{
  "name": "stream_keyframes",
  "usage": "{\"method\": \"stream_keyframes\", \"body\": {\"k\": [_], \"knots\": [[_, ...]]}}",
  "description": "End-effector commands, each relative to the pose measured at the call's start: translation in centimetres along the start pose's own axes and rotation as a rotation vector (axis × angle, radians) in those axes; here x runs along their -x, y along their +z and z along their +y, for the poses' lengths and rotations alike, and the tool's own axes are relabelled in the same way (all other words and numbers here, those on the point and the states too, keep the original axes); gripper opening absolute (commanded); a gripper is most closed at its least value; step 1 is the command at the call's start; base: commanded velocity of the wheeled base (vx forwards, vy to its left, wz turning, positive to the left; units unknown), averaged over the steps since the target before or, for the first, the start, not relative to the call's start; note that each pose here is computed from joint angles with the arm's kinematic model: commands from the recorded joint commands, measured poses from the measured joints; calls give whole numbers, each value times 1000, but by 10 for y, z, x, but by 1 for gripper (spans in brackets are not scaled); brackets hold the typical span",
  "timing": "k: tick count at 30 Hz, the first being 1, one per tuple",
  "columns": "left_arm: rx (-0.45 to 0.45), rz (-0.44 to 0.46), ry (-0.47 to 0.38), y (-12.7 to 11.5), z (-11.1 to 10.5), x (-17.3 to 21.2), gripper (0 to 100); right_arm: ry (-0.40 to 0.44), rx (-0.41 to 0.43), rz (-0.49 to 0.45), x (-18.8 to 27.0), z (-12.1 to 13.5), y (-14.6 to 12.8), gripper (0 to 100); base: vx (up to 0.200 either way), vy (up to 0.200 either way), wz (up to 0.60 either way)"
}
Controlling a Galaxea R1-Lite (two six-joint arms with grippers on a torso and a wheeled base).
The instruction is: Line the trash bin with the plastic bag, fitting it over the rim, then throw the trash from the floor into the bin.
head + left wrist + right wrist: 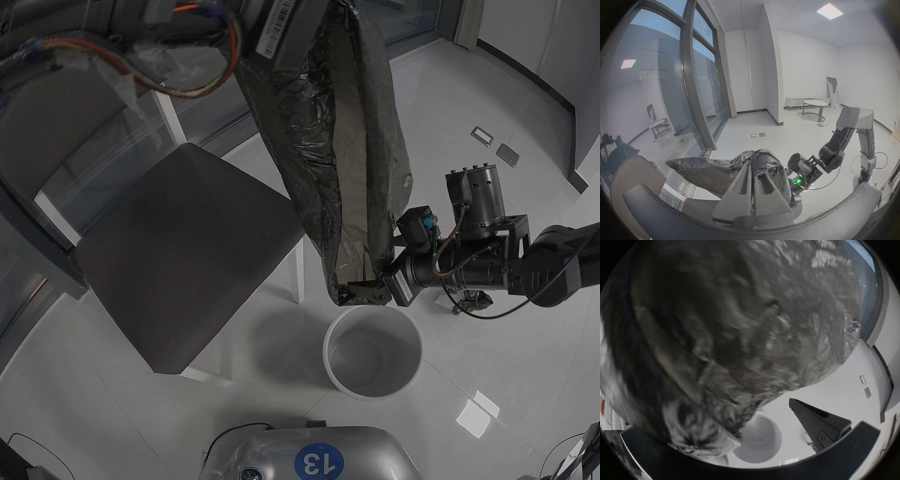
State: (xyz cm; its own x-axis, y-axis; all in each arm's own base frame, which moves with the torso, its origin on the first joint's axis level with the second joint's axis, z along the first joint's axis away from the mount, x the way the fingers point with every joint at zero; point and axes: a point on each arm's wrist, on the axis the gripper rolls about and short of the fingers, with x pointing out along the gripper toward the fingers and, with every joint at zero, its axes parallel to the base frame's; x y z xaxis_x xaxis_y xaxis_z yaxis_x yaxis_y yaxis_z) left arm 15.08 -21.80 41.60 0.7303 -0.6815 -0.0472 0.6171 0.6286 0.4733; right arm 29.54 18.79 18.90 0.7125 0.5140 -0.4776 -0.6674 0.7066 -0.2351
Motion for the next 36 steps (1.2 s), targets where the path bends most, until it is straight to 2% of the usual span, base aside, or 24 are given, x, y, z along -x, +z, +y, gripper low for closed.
{"method": "stream_keyframes", "body": {"k": [1,10,11,27,31,32,33,34,36], "knots": [[8,-18,-14,4,-2,7,0,-35,-5,0,-13,-14,2,100,0,0,0],[16,-10,-20,3,-3,9,0,-77,-9,-43,-13,-24,14,100,0,0,0],[16,-9,-22,3,-3,9,0,-78,-11,-44,-14,-25,15,0,0,0,0],[34,28,-47,-5,-11,1,0,-92,-17,-51,-10,-25,17,0,0,0,0],[126,66,-62,-12,-20,-14,0,-97,-20,-48,23,-21,10,0,0,0,0],[126,66,-62,-12,-20,-14,0,-97,-20,-48,23,-21,10,0,0,0,0],[187,91,-71,-17,-26,-24,0,-115,-32,-33,45,-23,-2,0,0,0,0],[187,91,-71,-17,-26,-24,0,-115,-32,-33,45,-23,-2,0,0,0,0],[251,133,-81,-26,-34,-40,0,-128,-45,-20,85,-19,-23,0,0,0,0]]}}
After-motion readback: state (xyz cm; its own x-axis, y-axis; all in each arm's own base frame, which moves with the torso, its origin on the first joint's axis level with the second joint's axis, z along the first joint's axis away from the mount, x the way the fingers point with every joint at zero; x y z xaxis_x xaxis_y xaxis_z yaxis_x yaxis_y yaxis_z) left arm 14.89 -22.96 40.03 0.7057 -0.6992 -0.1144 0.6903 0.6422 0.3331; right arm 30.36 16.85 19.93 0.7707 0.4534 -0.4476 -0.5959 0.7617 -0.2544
